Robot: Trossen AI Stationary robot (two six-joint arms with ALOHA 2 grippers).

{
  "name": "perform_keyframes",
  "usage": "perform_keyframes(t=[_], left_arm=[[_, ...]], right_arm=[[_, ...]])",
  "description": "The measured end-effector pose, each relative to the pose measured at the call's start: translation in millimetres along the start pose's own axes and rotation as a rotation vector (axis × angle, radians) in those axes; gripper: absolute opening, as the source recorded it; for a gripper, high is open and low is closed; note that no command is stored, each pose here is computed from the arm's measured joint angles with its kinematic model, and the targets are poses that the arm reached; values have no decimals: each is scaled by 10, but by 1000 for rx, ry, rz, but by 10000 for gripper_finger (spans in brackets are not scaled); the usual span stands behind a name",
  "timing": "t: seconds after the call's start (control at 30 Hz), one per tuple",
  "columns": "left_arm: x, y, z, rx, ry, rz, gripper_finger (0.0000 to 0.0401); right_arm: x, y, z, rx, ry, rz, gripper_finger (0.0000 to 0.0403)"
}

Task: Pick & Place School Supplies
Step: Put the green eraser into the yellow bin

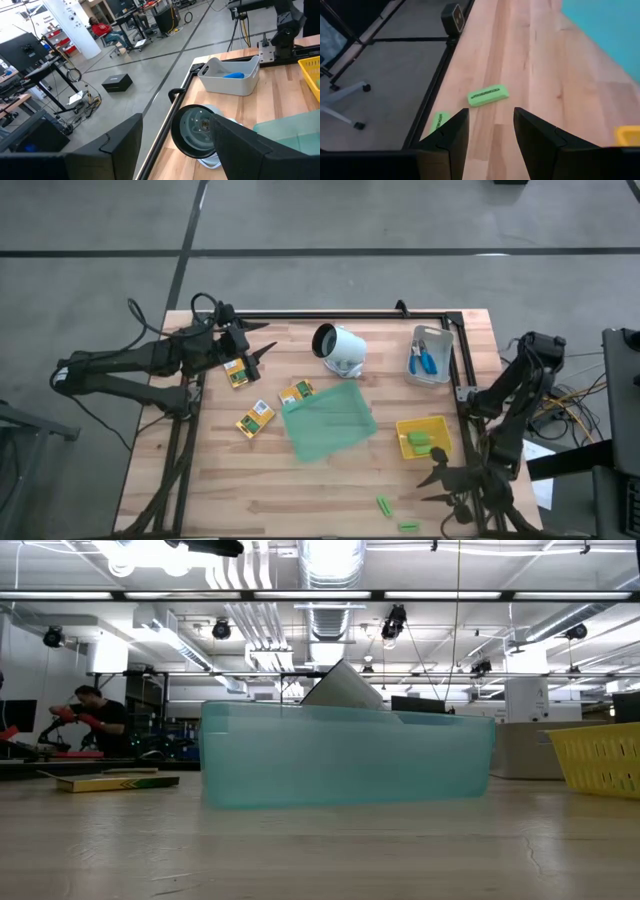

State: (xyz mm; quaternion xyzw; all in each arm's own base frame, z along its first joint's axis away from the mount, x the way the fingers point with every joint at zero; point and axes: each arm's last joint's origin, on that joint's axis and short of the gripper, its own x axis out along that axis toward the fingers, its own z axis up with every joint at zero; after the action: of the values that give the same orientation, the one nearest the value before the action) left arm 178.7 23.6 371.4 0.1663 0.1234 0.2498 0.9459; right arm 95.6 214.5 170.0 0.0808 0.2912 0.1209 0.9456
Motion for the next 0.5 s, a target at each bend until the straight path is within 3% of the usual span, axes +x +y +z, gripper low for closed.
perform_keyframes(t=[0.33, 0.5], left_arm=[[0, 1, 1, 0, 0, 0, 236], [0, 0, -3, 1, 2, -1, 236]], right_arm=[[358, 317, -144, -119, 24, -29, 148], [539, 489, -238, -101, 45, -51, 148]])
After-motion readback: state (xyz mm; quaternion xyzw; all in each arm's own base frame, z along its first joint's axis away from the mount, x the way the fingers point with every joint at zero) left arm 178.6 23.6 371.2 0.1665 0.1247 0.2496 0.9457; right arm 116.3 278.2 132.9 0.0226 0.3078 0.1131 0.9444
